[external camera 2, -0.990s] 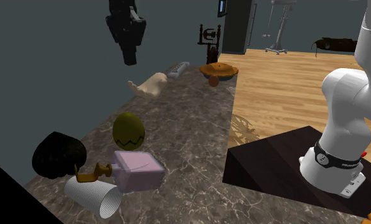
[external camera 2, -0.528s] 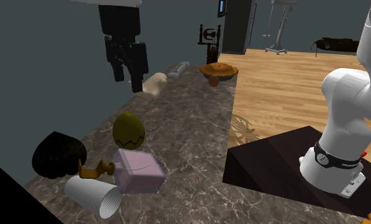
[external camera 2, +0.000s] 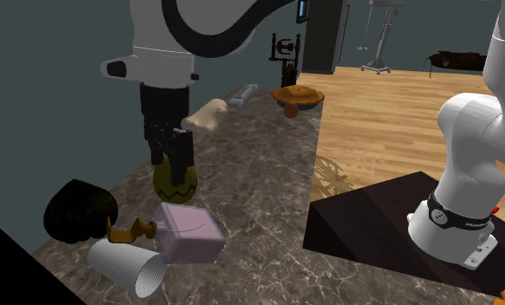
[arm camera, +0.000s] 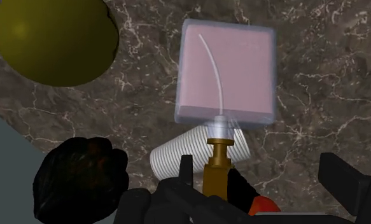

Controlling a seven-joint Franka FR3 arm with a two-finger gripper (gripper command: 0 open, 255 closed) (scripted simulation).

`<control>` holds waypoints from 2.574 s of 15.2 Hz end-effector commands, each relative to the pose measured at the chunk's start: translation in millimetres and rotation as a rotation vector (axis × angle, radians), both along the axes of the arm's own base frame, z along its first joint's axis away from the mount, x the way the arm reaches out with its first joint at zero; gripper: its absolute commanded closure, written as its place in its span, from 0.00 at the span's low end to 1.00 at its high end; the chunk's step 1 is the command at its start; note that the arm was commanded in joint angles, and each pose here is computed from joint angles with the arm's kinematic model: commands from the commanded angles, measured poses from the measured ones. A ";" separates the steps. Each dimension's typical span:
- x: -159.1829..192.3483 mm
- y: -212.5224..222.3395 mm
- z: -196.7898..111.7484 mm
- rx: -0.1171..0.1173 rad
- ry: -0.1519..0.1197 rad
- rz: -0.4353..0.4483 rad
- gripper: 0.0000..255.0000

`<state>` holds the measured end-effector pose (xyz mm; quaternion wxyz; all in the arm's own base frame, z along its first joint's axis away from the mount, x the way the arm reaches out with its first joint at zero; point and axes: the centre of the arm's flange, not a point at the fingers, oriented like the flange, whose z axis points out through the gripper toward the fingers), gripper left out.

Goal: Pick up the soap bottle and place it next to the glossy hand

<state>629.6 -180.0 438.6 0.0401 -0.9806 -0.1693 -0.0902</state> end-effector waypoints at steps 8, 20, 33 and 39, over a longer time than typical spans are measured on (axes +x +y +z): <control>22.2 11.4 -90.6 0.050 -0.082 -0.023 0.00; 29.4 15.9 -118.8 0.050 -0.082 -0.023 0.00; 29.4 15.9 -108.3 0.050 -0.082 -0.023 1.00; 29.4 15.9 -76.6 0.050 -0.082 -0.023 1.00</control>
